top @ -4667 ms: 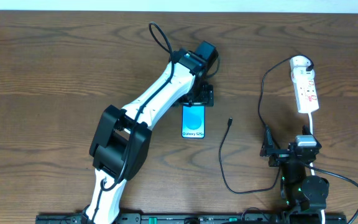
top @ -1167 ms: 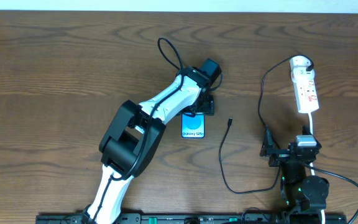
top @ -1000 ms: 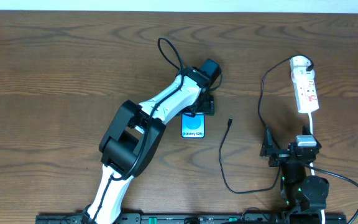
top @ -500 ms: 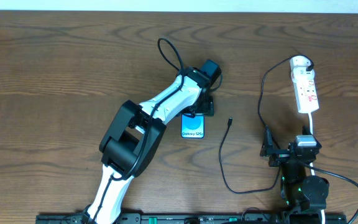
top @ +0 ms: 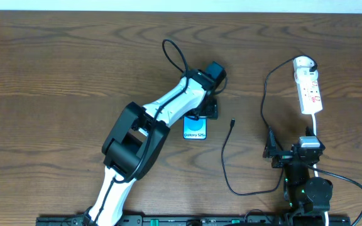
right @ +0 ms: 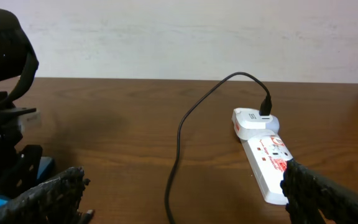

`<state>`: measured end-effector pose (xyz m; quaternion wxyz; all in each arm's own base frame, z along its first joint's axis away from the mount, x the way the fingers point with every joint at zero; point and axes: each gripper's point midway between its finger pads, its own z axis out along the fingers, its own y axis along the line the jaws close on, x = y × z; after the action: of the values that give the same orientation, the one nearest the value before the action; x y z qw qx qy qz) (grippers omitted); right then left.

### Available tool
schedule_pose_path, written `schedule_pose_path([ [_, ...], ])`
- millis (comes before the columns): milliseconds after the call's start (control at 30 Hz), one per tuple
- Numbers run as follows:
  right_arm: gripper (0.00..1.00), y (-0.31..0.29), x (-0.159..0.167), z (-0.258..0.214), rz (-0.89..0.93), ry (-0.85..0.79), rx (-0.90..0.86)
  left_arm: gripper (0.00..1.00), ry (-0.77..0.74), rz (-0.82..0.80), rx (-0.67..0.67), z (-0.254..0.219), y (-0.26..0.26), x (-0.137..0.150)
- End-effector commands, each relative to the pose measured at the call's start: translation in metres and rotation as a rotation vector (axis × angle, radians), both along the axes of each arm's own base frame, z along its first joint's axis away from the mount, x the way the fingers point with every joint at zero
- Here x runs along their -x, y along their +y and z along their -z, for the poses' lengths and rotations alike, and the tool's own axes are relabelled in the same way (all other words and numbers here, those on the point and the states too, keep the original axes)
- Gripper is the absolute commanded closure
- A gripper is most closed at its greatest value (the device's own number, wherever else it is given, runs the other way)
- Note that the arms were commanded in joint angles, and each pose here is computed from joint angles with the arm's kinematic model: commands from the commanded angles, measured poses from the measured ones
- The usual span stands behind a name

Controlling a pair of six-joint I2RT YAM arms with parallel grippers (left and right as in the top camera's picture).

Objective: Plug charger to phone and switch on socket
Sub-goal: 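Tilt the phone up and close the left gripper on its top end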

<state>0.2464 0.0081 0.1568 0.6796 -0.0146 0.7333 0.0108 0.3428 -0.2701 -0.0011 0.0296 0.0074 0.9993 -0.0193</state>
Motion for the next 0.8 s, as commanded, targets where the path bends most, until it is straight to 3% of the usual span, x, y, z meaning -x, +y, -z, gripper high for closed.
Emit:
schedule_pose_path([
  [0,0.01,0.0008,0.0003,0.0004,-0.001,0.0,-0.01,0.1,0.057,0.007,-0.023,0.0215,-0.0008,0.0143],
  [767,0.01,0.0008,0.0003,0.0005,-0.001,0.0,-0.01,0.1,0.032,0.001,-0.047,0.0214,0.0032,0.0099],
])
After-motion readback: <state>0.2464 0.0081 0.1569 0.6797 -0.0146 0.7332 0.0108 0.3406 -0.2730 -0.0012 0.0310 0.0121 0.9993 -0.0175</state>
